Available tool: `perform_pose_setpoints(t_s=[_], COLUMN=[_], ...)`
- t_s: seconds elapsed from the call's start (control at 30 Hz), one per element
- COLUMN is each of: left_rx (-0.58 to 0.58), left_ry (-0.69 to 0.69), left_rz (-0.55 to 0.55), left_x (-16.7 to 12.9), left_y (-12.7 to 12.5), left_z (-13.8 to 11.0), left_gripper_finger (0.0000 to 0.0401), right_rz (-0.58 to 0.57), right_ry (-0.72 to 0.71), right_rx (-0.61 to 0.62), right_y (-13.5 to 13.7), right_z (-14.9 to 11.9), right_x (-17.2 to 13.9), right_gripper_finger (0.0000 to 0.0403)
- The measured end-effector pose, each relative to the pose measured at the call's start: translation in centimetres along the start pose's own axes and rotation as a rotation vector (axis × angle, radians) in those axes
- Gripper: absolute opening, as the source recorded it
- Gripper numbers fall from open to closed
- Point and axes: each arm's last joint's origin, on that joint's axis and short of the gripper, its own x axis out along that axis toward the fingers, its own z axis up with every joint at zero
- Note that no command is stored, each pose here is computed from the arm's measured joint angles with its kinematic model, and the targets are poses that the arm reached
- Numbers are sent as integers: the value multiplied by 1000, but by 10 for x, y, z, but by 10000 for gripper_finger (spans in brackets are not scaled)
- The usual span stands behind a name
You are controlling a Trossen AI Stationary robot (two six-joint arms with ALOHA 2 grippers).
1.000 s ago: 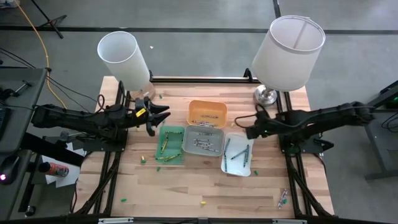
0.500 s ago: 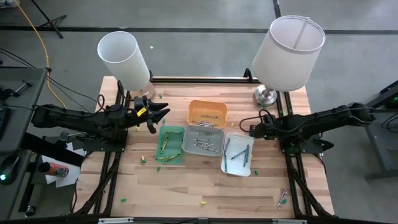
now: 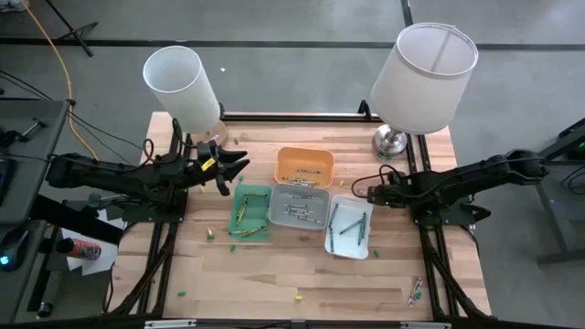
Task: Sort crayons
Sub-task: Put the gray crayon into the yellow bin
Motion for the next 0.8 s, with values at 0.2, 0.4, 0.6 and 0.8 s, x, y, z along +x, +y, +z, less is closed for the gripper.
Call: perform_pose_setpoints(t_s=[0.2, 0.4, 0.6, 0.8], left_rx=[1, 1, 2, 2], left_ry=[0, 1, 0, -3], left_rz=[0, 0, 3, 11], left_x=[0, 0, 0, 0], left_y=[0, 0, 0, 0], left_z=[0, 0, 0, 0], left_gripper_finger=[145, 145, 145, 145], right_rz=[-7, -28, -17, 4], right_ry=[47, 52, 54, -30], right_rx=[-108, -266, -464, -639], right_y=[4, 5, 6, 9], right_z=[-3, -4, -4, -2], right_x=[6, 9, 9, 10], right_gripper_finger=[193, 193, 193, 193])
